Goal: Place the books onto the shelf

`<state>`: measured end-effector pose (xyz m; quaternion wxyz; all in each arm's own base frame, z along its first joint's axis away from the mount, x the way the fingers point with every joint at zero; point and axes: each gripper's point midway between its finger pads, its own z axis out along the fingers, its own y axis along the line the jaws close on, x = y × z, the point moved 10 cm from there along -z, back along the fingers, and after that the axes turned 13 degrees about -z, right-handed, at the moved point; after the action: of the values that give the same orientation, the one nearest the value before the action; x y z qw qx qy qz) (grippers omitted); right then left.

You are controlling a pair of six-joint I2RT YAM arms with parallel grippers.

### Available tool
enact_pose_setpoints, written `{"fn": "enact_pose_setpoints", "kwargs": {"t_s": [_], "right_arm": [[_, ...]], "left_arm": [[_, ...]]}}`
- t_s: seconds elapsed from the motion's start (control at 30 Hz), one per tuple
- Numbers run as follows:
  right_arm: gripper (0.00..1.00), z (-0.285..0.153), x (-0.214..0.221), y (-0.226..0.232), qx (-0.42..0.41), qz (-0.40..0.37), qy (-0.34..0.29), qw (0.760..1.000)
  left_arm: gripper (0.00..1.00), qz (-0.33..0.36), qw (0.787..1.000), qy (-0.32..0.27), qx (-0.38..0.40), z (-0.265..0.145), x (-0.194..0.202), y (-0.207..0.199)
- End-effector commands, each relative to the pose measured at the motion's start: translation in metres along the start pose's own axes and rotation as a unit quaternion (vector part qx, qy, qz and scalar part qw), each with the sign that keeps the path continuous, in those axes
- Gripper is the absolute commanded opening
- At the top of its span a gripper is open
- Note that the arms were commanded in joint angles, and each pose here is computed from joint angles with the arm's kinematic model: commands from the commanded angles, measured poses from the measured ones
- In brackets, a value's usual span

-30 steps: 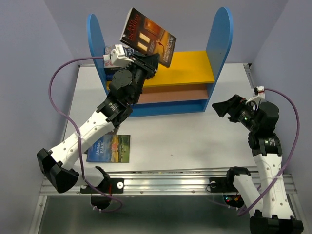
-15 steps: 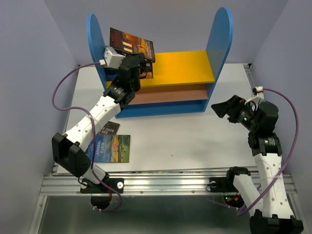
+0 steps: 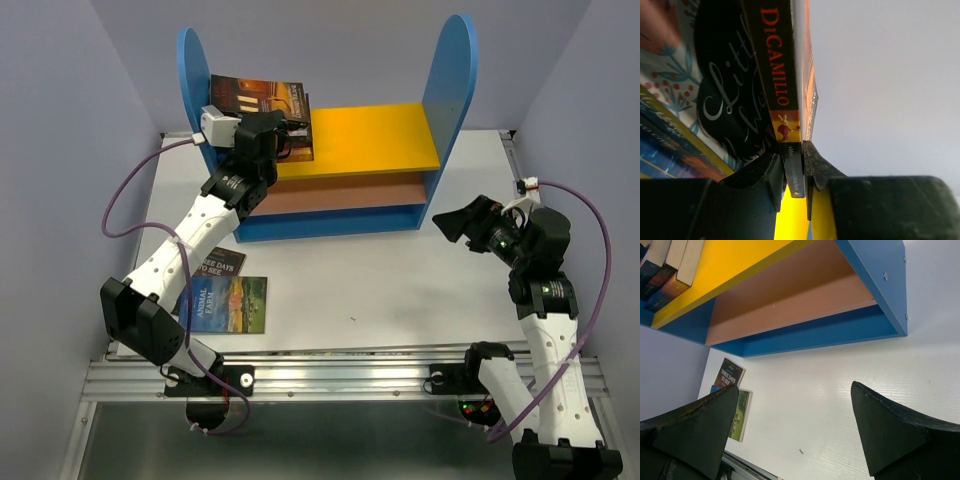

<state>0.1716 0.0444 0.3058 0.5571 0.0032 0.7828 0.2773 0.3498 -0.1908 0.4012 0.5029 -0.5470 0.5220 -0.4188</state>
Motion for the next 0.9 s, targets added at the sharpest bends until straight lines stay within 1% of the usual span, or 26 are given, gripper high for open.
{"fn": "enact_pose_setpoints", "kwargs": {"t_s": [0.0,0.1,0.2,0.23,0.27,0.33,0.37,0.4,0.47,0.57,0.73,0.77,0.87], "right_arm": [[1.00,-0.002,-0.011,0.006,-0.014,-0.017,-0.016,1.000],[1.00,-0.001,-0.011,0.006,-0.014,-0.015,-0.013,1.000],[1.00,0.000,-0.011,0.005,-0.014,-0.015,-0.012,1.000],[1.00,-0.001,-0.010,0.006,-0.014,-0.015,-0.013,1.000],[1.00,-0.001,-0.010,0.005,-0.013,-0.015,-0.013,1.000],[1.00,0.000,-0.010,0.005,-0.012,-0.014,-0.012,1.000],[1.00,0.001,-0.010,0.004,-0.012,-0.013,-0.010,1.000],[1.00,0.000,-0.010,0.005,-0.013,-0.014,-0.011,1.000],[1.00,0.001,-0.009,0.004,-0.012,-0.014,-0.010,1.000],[1.00,0.002,-0.008,0.003,-0.011,-0.013,-0.007,1.000],[1.00,0.002,-0.007,0.003,-0.014,-0.013,-0.005,1.000],[1.00,0.002,-0.007,0.004,-0.019,-0.013,-0.003,1.000],[1.00,0.003,-0.007,0.004,-0.024,-0.013,0.000,1.000]], "left_arm": [[0.31,-0.034,0.999,-0.028,0.027,-0.021,-0.026,-0.025],[0.28,-0.044,0.999,-0.022,0.024,-0.024,-0.027,-0.024],[0.30,-0.042,0.999,-0.016,0.025,-0.025,-0.026,-0.024],[0.34,-0.041,0.999,-0.014,0.023,-0.025,-0.025,-0.023],[0.41,-0.041,0.999,-0.012,0.018,-0.025,-0.024,-0.021],[0.47,-0.049,0.999,-0.011,0.013,-0.027,-0.025,-0.020],[0.53,-0.052,0.999,-0.011,0.013,-0.028,-0.025,-0.020],[0.57,-0.057,0.998,-0.009,0.016,-0.030,-0.026,-0.022],[0.61,-0.057,0.998,-0.003,0.016,-0.033,-0.026,-0.021],[0.61,-0.050,0.998,0.015,0.019,-0.042,-0.026,-0.021],[0.73,-0.055,0.998,0.029,0.027,-0.059,-0.033,-0.018],[0.79,-0.051,0.998,0.032,0.026,-0.060,-0.033,-0.013],[0.84,-0.033,0.998,0.046,0.037,-0.067,-0.036,-0.014]]}}
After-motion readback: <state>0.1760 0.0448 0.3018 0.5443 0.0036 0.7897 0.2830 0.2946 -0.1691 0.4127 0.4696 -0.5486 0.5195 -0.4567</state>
